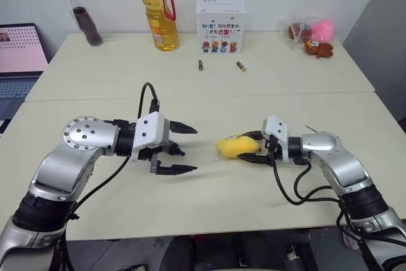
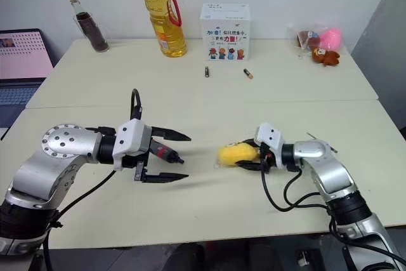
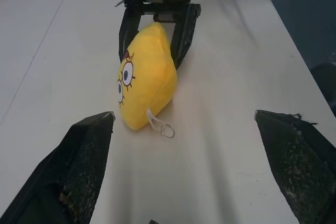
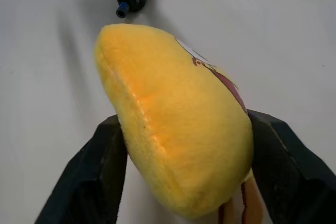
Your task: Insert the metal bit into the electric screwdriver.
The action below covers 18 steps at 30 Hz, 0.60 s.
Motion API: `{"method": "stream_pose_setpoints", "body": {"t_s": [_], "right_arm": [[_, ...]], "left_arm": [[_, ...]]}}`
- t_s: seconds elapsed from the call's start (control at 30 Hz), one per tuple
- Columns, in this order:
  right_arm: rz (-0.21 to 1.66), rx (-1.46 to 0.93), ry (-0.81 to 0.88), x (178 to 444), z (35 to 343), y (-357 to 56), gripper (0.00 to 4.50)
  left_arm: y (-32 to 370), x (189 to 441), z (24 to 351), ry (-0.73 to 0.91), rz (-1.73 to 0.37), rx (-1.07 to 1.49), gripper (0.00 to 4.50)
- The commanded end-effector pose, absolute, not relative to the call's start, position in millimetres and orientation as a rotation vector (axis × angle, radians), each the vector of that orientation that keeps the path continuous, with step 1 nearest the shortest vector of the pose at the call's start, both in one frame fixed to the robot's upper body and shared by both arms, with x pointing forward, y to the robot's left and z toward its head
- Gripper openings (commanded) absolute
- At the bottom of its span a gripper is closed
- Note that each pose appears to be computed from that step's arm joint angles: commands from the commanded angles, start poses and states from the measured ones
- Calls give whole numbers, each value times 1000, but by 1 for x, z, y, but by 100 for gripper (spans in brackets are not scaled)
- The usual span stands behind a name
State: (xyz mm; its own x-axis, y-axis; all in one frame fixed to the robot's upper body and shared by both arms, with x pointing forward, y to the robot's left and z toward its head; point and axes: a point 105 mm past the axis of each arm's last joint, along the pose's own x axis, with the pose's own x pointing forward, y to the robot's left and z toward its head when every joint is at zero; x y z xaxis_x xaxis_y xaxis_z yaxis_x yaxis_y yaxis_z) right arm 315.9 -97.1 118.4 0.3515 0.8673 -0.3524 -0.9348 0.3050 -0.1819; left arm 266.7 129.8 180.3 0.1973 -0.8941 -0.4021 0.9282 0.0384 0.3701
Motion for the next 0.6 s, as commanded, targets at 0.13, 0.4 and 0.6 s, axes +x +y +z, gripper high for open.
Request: {"method": "stream_pose_setpoints", "body": {"t_s": [0.13, 0.4, 0.6], "right_arm": [[1204, -396, 96, 316, 152, -96, 165], [1155, -333, -16, 325, 196, -96, 28], [731, -380, -178, 406, 238, -122, 28]], "left_arm": [[131, 270, 190, 18, -1376, 643, 450], [136, 285, 205, -12, -1327, 621, 450], [133, 317, 250, -122, -1216, 485, 450]]}}
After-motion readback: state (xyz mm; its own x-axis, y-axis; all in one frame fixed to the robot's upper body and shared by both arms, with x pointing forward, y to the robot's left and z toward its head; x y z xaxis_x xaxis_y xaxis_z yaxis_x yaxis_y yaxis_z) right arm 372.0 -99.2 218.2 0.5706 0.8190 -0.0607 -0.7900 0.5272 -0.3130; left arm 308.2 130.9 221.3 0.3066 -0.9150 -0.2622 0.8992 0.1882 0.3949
